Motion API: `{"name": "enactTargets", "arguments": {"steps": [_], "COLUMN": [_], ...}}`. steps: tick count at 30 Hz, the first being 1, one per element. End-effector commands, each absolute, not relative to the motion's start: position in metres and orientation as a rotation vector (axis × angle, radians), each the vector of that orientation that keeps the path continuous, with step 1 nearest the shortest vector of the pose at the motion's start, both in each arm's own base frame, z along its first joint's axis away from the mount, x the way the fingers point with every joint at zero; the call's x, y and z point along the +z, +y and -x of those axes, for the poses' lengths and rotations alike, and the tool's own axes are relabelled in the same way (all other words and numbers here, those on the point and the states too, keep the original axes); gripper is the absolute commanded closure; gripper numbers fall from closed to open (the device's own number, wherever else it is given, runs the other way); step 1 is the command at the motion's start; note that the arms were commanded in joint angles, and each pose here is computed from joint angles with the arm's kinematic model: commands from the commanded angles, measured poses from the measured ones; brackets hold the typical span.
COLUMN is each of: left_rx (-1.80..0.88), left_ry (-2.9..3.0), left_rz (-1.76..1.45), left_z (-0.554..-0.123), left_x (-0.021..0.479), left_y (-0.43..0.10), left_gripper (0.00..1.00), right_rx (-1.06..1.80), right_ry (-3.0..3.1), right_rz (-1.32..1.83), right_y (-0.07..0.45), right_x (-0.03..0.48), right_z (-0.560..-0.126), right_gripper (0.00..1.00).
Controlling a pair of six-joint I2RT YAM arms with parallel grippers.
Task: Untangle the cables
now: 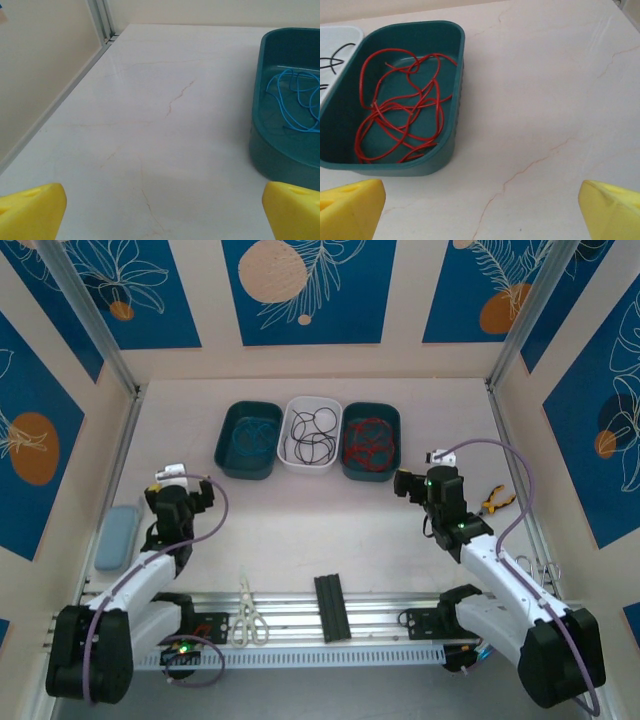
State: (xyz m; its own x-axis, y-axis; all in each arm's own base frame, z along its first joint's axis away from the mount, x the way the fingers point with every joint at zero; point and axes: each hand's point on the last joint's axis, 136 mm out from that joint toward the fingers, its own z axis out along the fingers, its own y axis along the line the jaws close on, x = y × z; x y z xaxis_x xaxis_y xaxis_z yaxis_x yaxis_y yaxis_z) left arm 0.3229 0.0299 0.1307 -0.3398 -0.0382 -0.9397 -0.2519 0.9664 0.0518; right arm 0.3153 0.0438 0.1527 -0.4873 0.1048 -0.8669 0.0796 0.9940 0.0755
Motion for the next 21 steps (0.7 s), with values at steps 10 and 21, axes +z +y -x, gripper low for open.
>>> {"name": "enactTargets", "arguments": {"steps": [10,21], "left_rx": [-0.062,-0.151], "left_ry": [1.722,1.693], "left_rz": [0.115,-0.048], "left_z": [-0.350,-0.357], "left_x": [0.140,0.129], "left_y": [0.016,-0.008], "left_gripper": [0.00,0.00], "right_rx": [0.045,0.066], "right_ry": [1.979,1.900], "right_rz": [-0.030,0.038], "right_y": [0.041,0.044], "right_x": [0.160,0.165], "right_z": [-0.342,-0.347], "right_gripper": [0.01,0.01]}}
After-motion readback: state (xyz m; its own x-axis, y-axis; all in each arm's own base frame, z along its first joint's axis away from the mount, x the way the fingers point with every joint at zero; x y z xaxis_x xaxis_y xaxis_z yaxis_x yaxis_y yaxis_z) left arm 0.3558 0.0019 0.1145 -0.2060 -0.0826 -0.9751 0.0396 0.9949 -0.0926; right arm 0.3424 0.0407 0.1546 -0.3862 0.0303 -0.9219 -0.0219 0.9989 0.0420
